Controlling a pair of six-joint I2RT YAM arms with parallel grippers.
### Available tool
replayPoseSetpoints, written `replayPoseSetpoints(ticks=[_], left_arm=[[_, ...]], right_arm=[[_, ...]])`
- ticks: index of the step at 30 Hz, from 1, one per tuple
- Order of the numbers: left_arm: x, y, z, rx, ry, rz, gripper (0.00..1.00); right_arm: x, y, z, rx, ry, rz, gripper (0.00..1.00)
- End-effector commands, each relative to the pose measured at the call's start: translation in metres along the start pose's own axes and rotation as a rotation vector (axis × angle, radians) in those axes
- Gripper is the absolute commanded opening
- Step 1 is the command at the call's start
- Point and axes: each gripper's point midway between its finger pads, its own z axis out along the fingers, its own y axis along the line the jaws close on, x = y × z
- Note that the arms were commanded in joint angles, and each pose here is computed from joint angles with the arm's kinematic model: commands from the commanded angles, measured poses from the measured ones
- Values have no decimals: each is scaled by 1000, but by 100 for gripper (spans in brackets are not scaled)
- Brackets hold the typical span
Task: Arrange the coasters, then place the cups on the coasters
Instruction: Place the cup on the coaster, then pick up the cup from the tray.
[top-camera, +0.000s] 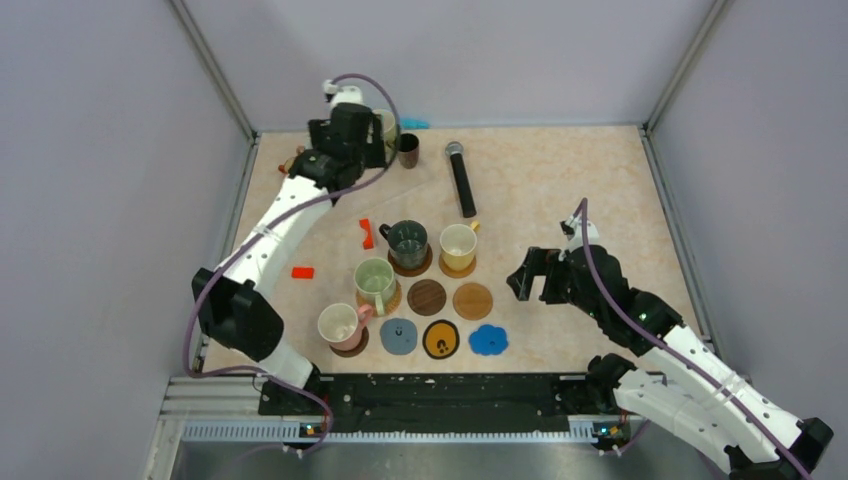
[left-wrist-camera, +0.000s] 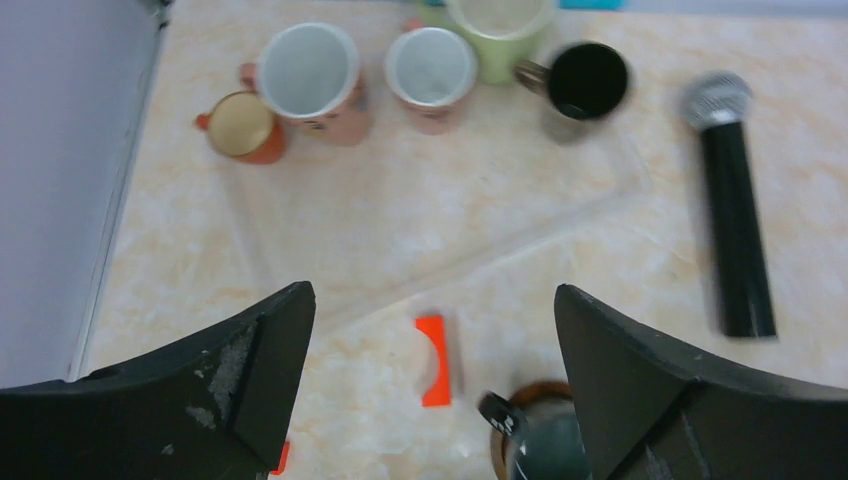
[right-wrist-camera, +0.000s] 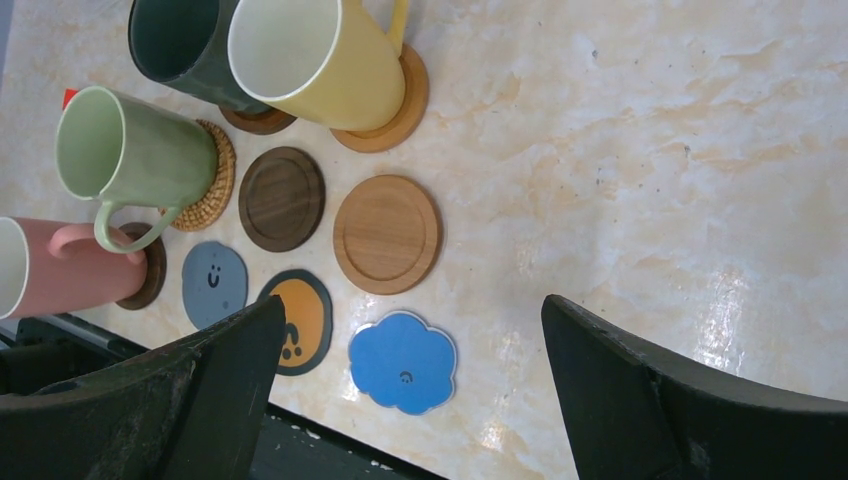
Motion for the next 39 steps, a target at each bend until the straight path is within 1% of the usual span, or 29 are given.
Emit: replayPoseSetpoints(ticks=[1,4,7,9,10,12,16,21,24,30,35,39], left_arm=[[-10,75,34,-134,-7,-276,92],[-4,105,54,-172,11,-417,87],[0,129,72,-184,13,-586,77],[-1,137,82,-153,0,-686,71],[-2,136,87,-130,-5,-716,68],[-4,151,98,-135,-29,-761,62],[1,161,120,-153,-23,-862,49],[14,156,156,-99,11,-920,39],[23,154,175,-89,35,-951,38],[34,153,199,-91,69,-945,46],[37,151,206,-67,80,-923,50],[41,154,207,-80,83,-911,51]], right_arm=[[-3,4,4,-21,-23,-9,99],[-1,3,7,-18,-11,-15,99],[-2,3,8,-12,-9,-22,99],[-3,4,8,-14,-5,-25,99],[-3,5,8,-20,-5,-24,99],[-3,7,7,-27,-3,-25,99],[-6,7,4,-28,-9,-22,99],[-10,7,3,-20,-16,-26,99],[-10,6,3,-7,-15,-32,99],[-11,3,7,16,-6,-44,99],[-10,2,10,25,3,-47,99],[-10,2,12,27,4,-49,99]])
